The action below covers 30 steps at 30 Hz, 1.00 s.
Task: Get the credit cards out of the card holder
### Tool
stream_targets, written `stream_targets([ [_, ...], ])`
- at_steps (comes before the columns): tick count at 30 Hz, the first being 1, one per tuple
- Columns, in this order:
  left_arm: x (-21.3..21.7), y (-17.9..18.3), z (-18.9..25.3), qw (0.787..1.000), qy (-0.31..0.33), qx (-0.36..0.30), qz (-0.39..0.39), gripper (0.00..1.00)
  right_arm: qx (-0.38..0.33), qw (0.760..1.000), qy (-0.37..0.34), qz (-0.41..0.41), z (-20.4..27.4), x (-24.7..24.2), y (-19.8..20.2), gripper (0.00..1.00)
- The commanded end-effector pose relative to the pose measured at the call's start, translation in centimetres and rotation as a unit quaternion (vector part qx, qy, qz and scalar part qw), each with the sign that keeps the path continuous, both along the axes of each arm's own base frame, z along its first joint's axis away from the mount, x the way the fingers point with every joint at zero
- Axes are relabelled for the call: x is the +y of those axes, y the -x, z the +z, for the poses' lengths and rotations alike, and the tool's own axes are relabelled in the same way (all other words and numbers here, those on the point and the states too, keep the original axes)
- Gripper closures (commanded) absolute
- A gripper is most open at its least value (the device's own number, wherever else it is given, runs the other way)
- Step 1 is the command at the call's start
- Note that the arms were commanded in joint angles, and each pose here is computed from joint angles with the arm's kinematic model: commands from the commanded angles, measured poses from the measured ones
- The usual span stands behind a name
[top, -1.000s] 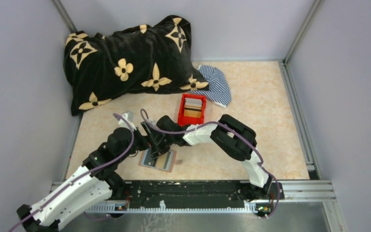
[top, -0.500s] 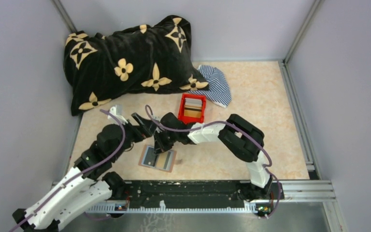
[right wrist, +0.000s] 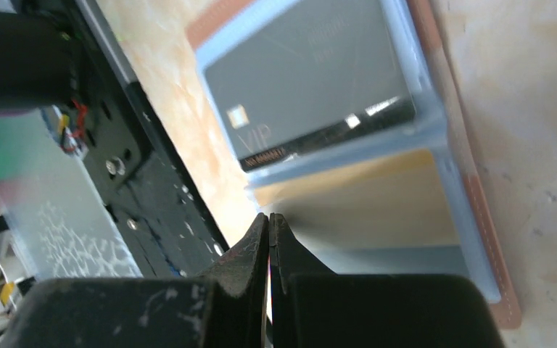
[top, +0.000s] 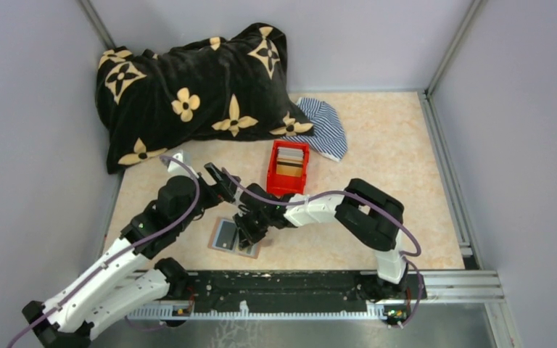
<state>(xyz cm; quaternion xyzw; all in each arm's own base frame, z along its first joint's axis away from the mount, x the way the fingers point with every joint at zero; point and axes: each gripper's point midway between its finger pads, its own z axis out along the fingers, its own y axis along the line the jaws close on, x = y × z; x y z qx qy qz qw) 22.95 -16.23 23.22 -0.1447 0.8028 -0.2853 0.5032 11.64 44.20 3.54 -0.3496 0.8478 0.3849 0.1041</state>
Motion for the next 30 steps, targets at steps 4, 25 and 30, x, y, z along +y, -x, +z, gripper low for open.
stream_targets([
  [4, 0.8, -2.4, -2.8, 0.999, 0.014, 0.038, 0.014, 0.01, -0.019, 0.999, 0.017, 0.045, 0.3, -1.6, 2.1, 1.00],
  [25, 5.1, -5.0, -0.8, 0.998, 0.048, -0.001, 0.035, 0.01, 0.009, 0.998, 0.059, -0.006, -2.8, -5.2, 1.4, 1.00],
  [30, 4.1, -5.4, -2.3, 0.998, 0.037, 0.050, 0.006, 0.01, 0.011, 0.997, 0.069, -0.037, -3.5, -6.7, -0.8, 1.00],
])
